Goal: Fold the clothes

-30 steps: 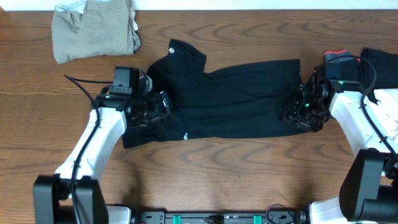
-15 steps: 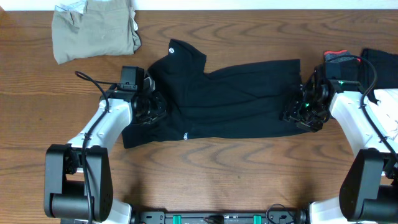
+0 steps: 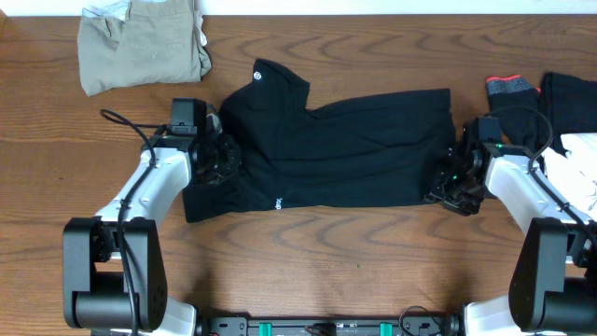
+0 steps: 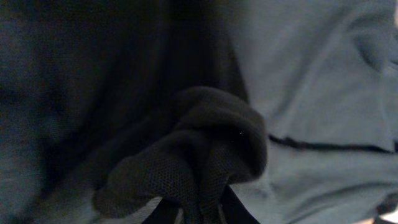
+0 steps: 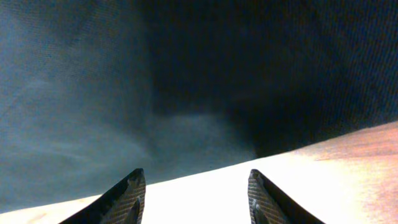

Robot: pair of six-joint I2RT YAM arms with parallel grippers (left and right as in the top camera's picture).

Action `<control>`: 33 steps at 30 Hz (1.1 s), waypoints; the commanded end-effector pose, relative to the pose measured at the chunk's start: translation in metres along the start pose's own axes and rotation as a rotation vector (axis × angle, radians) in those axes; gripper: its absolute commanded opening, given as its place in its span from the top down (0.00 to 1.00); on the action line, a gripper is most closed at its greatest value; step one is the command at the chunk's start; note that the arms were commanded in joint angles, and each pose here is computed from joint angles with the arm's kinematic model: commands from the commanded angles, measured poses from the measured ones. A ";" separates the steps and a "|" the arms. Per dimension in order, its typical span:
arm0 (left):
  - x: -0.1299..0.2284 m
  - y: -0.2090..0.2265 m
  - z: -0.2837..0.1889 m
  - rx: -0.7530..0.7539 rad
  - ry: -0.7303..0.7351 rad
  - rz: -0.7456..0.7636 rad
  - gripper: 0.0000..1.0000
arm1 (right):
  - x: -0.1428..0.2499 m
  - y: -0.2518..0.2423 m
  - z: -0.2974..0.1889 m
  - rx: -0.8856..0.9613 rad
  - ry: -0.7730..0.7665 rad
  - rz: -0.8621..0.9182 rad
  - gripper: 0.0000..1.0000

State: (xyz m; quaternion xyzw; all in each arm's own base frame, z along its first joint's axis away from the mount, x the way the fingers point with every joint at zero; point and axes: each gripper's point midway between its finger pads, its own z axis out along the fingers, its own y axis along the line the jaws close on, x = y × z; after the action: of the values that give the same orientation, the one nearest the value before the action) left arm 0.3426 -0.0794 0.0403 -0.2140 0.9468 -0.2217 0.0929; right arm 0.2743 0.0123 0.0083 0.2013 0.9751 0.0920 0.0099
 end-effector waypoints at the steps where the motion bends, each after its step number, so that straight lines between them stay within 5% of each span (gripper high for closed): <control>1: -0.008 0.018 -0.006 -0.076 -0.045 -0.030 0.86 | -0.008 -0.004 0.001 0.017 -0.030 0.042 0.51; 22: -0.024 0.037 -0.009 -0.197 -0.127 0.081 0.83 | -0.046 -0.040 -0.007 0.115 -0.189 0.151 0.74; 33: -0.011 0.023 -0.005 -0.138 -0.068 0.138 0.24 | -0.068 -0.091 -0.045 0.226 -0.233 0.323 0.96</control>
State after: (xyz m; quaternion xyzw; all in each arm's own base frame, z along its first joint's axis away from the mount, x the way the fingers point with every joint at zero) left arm 0.3457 -0.0485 0.0319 -0.1783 0.9666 -0.1345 0.1254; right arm 0.2849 -0.0875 0.0180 0.3450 0.9361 -0.0268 0.0633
